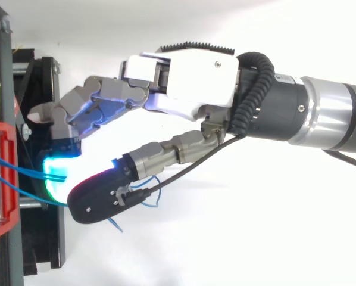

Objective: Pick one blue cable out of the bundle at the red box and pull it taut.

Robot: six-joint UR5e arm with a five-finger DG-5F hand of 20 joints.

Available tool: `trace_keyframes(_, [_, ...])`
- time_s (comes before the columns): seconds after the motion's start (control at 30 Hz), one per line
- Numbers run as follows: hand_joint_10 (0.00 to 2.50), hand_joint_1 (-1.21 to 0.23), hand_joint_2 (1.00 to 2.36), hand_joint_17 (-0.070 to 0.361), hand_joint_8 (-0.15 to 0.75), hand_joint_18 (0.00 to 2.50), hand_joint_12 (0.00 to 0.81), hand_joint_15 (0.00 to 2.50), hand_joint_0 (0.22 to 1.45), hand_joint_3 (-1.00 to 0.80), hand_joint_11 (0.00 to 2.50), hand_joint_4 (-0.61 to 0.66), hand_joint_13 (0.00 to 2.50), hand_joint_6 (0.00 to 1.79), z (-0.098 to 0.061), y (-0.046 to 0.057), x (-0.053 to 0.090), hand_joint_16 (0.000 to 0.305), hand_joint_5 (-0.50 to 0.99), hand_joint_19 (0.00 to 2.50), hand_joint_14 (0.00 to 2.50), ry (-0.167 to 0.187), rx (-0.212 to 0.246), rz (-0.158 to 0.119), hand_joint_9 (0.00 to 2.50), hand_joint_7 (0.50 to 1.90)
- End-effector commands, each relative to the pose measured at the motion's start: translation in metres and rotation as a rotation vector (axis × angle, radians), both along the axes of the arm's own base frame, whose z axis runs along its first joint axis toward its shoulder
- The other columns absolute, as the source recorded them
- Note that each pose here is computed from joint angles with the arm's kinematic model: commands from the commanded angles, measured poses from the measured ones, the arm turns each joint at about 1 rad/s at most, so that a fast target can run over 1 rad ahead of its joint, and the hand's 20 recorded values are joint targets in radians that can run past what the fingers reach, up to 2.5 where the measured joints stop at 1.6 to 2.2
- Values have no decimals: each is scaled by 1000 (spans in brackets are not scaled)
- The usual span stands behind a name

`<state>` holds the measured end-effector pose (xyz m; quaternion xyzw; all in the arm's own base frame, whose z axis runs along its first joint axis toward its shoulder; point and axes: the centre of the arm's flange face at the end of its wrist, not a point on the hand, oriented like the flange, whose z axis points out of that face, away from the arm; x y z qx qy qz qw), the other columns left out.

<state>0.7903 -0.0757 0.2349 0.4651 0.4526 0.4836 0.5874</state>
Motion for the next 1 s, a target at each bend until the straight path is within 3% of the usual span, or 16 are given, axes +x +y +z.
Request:
trace_keyframes(0.0, [7, -836, 1016, 118, 353, 376, 373, 96, 658, -164, 407, 31, 319, 934, 0, 0, 0, 52, -170, 76, 3, -1, 0, 0, 659, 975])
trace_keyframes(0.2, [8, -892, 1013, 118, 332, 385, 367, 75, 726, -263, 400, -52, 314, 943, -1, 1, 0, 52, -186, 58, 2, 1, 0, 2, 642, 958])
trace_keyframes(0.47, [9, -949, 1011, 119, 310, 385, 369, 76, 739, -331, 379, 79, 295, 929, 0, 1, 0, 53, -210, 21, 2, 2, 0, 2, 564, 895])
trace_keyframes(0.97, [6, -1015, 1006, 121, 285, 344, 371, 52, 723, -428, 333, 82, 224, 907, 0, 1, 0, 54, -237, 0, 0, 2, 0, 2, 420, 846])
